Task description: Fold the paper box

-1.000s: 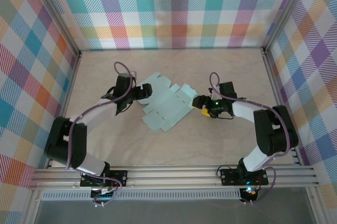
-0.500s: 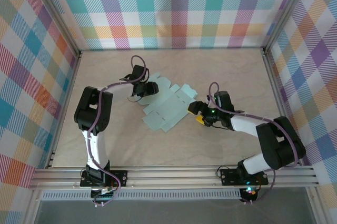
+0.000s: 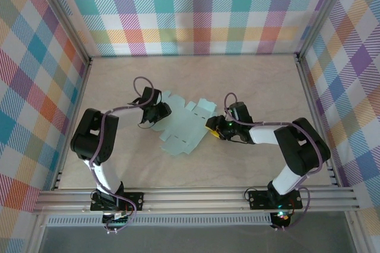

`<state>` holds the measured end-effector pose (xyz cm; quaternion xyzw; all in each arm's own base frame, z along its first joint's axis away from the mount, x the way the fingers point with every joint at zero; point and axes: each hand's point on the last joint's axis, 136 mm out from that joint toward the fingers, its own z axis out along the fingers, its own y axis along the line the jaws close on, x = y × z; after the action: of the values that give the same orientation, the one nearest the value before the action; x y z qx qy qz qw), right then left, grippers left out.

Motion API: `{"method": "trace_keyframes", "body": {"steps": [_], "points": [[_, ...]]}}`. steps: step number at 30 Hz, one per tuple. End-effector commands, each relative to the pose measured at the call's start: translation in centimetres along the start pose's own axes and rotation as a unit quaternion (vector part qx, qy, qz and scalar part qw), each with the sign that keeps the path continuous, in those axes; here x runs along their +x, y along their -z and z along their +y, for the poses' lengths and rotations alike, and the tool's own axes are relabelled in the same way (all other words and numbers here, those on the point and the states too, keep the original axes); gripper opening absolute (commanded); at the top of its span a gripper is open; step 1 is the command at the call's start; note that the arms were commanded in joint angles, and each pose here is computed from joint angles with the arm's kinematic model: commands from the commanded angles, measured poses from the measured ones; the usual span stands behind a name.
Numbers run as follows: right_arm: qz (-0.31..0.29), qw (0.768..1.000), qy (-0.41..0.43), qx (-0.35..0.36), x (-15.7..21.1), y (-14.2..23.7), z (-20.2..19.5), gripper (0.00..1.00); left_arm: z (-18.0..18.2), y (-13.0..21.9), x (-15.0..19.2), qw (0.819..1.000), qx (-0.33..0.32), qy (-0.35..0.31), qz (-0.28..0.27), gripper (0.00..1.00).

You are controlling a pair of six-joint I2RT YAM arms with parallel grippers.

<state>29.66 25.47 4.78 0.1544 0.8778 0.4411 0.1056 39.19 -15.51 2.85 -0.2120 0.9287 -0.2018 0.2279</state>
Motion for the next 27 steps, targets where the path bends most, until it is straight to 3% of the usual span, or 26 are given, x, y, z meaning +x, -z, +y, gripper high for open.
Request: {"method": "trace_keyframes", "body": {"steps": [1, 10, 13, 16, 27], "points": [[0.000, 1.000, 0.004, -0.022, -0.3, -0.7, 1.5, 0.43, 4.6, 0.3, 4.2, 0.993, -0.064, 0.098, 0.028, 0.42], [-0.004, 1.000, -0.003, -0.016, 0.1, -0.9, 1.5, 0.27, 5.2, 2.3, 7.1, 0.979, -0.100, 0.174, -0.020, 0.44], [-0.009, 1.000, -0.003, -0.004, 0.4, -0.7, 1.2, 0.26, 4.9, 2.2, 7.8, 0.976, -0.098, 0.193, -0.027, 0.45], [-0.018, 1.000, -0.005, 0.010, 1.1, -0.5, 0.7, 0.32, 4.8, 2.3, 7.8, 0.974, -0.098, 0.201, -0.040, 0.45], [-0.057, 0.997, -0.018, 0.040, 4.3, -0.1, 0.0, 0.20, 5.5, 2.8, 7.7, 0.966, -0.106, 0.226, -0.062, 0.46]]}}
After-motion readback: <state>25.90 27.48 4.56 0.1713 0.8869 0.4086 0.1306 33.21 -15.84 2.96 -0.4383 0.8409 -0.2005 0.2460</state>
